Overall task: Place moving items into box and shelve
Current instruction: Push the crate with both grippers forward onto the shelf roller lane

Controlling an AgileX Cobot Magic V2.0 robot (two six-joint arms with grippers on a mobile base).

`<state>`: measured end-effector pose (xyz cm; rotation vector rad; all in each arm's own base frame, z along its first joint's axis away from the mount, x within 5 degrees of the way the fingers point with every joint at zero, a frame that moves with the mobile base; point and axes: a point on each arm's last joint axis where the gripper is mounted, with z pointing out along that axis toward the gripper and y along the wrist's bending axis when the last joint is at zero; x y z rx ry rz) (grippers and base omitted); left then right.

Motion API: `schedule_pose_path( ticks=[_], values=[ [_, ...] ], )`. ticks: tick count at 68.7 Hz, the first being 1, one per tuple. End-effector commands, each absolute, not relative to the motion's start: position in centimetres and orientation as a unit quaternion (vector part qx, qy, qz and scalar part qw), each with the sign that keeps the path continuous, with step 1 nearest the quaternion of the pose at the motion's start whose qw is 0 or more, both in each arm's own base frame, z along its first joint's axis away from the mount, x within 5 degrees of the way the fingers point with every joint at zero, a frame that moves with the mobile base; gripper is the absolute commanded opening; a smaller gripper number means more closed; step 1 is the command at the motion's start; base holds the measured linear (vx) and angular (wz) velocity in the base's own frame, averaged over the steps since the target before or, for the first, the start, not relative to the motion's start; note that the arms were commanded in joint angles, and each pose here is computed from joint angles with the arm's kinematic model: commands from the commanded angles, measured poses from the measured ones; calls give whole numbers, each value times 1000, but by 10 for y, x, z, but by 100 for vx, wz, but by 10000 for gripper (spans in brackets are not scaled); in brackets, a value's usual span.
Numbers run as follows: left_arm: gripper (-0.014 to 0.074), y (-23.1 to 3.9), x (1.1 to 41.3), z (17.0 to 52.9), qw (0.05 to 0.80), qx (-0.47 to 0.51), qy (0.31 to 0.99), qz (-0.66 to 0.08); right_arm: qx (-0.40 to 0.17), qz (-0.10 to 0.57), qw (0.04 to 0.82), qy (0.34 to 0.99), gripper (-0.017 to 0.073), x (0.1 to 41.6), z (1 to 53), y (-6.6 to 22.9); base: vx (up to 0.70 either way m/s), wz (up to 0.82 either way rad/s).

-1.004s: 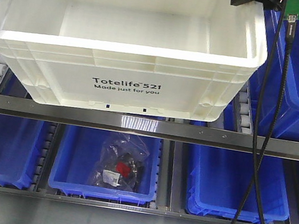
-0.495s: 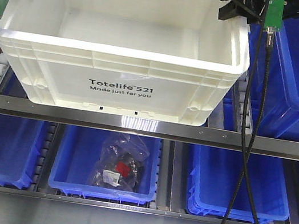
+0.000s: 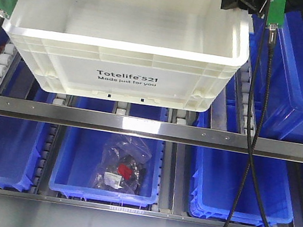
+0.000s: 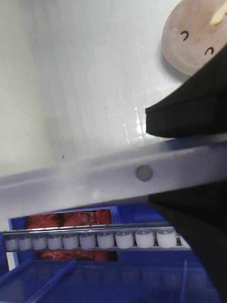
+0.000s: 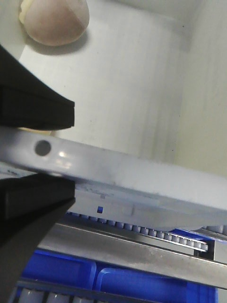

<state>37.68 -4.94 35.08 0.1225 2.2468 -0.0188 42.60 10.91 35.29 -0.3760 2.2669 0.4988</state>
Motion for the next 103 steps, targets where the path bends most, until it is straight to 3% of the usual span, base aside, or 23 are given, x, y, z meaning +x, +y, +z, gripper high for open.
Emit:
schedule_pose_path(
  ticks=[1,65,75,95,103],
  values=[
    [-17,-59,377,394,547,60,835,-31,-142,265,476,827,-10,410,409,124,0,0],
    [2,-56,412,353,539,22,841,-48,-147,263,438,847,20,436,366,130,0,0],
    [88,-56,412,353,539,22,841,-48,-147,263,438,847,137,436,366,130,0,0],
    [445,-56,412,353,538,21,841,-48,-144,260,446,844,557,437,366,129,0,0],
    [529,-56,412,353,538,21,841,-48,-148,258,447,843,647,437,367,129,0,0]
  ],
)
